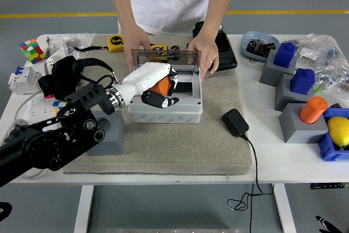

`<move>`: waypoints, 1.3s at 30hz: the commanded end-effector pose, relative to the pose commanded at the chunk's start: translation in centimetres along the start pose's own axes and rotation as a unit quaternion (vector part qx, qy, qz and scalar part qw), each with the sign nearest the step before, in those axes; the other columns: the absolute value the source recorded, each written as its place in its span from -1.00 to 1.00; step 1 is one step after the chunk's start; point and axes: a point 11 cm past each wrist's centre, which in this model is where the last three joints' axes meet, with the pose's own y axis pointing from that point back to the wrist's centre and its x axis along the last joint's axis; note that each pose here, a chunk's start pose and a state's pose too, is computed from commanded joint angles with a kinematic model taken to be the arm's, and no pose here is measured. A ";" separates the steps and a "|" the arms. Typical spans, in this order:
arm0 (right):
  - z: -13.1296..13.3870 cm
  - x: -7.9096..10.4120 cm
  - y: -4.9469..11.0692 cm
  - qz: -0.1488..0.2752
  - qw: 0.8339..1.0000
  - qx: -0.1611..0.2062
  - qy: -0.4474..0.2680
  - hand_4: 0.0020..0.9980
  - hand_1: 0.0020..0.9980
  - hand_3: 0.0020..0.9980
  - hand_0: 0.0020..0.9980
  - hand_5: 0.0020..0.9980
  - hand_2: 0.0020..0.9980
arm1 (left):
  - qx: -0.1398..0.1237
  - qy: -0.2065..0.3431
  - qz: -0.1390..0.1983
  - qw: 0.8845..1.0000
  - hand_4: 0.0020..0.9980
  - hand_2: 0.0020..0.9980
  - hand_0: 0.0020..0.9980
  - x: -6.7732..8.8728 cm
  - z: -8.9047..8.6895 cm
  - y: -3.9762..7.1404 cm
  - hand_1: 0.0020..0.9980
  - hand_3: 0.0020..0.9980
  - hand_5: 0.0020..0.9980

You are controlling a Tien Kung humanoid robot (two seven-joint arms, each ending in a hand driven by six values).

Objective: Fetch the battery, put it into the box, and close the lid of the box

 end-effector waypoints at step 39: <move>0.4 -0.3 0.0 -0.001 1.000 -0.003 0.005 0.87 0.40 0.15 0.30 0.05 0.35 | 0.024 -0.016 0.043 0.999 0.56 -0.55 -0.77 -0.3 2.4 -3.8 -0.73 -0.39 -1.00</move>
